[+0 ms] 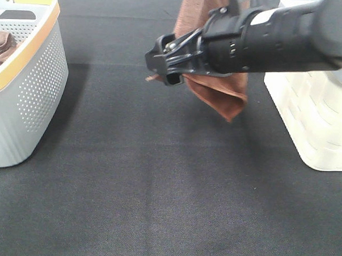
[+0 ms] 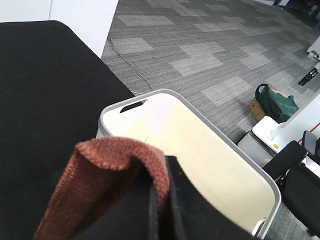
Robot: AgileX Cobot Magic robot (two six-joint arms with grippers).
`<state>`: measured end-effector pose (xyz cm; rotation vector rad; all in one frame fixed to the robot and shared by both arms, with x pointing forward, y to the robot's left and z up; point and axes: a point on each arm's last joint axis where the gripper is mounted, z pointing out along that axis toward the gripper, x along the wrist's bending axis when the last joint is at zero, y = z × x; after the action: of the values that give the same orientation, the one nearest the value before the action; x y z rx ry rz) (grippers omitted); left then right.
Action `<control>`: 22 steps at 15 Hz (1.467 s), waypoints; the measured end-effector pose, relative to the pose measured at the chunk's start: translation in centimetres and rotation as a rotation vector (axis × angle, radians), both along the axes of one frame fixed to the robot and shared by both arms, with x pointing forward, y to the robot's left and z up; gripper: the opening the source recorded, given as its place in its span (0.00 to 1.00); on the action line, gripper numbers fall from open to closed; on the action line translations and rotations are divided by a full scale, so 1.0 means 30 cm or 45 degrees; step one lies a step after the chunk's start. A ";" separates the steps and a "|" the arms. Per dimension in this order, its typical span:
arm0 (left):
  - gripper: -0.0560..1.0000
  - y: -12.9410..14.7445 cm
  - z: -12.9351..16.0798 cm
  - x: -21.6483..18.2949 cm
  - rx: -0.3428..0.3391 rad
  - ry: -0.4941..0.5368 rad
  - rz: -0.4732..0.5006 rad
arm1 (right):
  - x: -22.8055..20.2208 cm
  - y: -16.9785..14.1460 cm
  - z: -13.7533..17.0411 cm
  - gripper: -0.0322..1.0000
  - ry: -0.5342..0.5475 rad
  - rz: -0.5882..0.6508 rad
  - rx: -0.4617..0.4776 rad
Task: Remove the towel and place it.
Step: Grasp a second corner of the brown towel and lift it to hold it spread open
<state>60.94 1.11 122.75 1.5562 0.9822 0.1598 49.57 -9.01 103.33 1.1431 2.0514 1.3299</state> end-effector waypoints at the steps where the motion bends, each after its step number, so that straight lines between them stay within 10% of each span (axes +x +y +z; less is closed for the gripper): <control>1: 0.05 0.000 0.000 0.000 0.000 0.000 0.000 | 0.010 0.005 -0.019 0.91 0.018 -0.019 0.004; 16: 0.05 0.004 -0.011 0.000 0.056 0.008 0.000 | 0.072 -0.004 -0.046 0.79 -0.063 -0.250 0.127; 20: 0.05 0.004 -0.015 -0.002 0.068 0.018 -0.005 | 0.074 -0.007 -0.043 0.49 -0.068 -0.272 0.140; 22: 0.05 0.005 -0.015 -0.002 0.073 0.016 -0.003 | 0.070 -0.004 -0.050 0.19 -0.055 -0.238 0.103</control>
<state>60.89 1.25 122.29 1.6122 0.9933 0.1777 51.66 -9.12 101.83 1.2952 1.8252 1.3433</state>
